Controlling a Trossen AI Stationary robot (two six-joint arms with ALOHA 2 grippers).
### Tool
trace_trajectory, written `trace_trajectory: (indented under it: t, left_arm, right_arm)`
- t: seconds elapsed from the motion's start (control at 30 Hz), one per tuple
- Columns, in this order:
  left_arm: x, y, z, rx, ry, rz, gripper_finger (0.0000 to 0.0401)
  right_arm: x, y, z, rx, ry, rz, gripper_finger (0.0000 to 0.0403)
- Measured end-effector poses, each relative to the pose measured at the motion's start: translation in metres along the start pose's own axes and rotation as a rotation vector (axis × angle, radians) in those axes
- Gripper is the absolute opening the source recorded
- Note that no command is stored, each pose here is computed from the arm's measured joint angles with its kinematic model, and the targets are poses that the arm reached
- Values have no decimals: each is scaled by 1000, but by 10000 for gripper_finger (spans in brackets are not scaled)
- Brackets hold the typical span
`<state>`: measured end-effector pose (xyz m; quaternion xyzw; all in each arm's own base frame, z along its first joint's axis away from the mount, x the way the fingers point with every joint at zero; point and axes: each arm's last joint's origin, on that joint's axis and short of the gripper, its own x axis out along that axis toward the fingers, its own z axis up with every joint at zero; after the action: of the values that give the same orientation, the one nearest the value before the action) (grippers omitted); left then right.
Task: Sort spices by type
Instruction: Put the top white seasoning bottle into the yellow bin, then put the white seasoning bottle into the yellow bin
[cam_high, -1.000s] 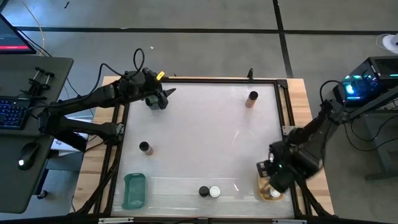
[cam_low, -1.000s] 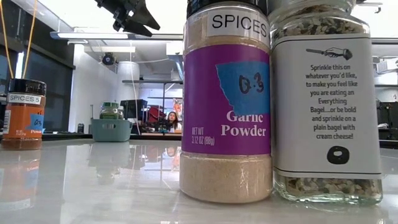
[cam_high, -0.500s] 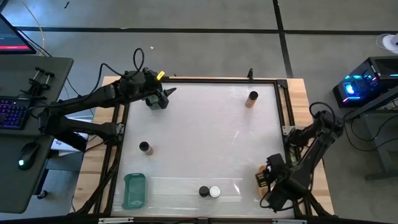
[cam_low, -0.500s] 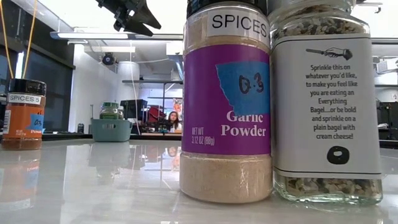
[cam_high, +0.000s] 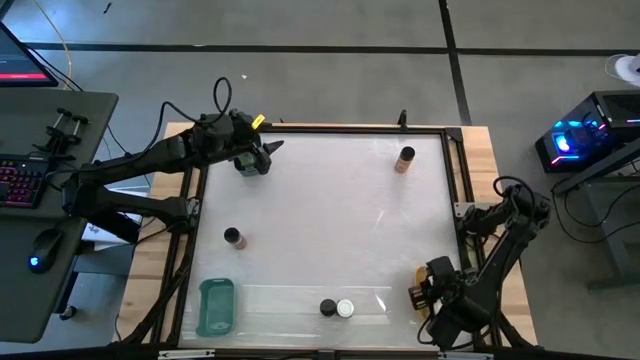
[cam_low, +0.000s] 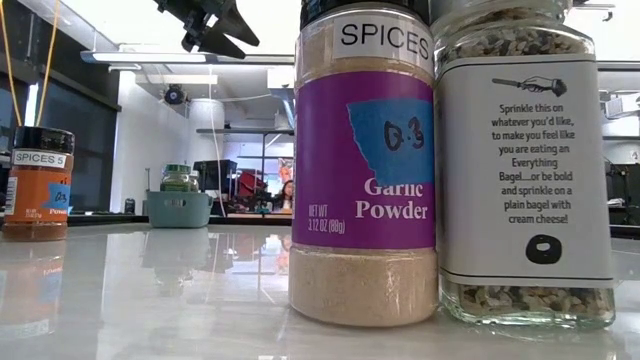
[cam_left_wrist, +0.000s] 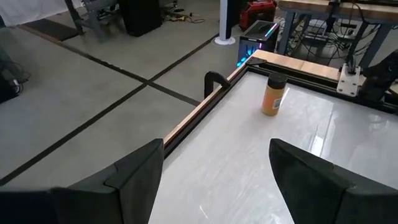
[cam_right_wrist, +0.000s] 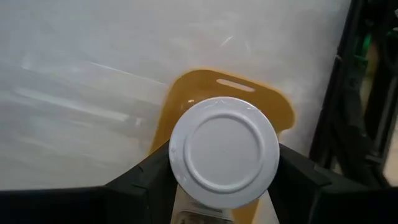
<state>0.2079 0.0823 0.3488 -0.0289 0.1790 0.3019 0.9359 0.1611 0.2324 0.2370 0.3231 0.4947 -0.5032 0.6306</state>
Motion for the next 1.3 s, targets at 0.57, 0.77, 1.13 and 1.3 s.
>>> trace_trajectory:
  t: [0.57,0.77,1.13,1.3]
  left_arm:
    - [0,0,0,-2,1,-1,278]
    - [0,0,0,0,1,-1,278]
    - [0,0,0,17,3,-1,278]
    - [0,0,0,27,3,-1,278]
  right_arm:
    - [19,8,-15,5,115,97,262]
    - [11,2,-8,-26,126,114,264]
    - [-6,-9,6,-15,169,162,265]
    - [-16,-16,14,-11,201,201,265]
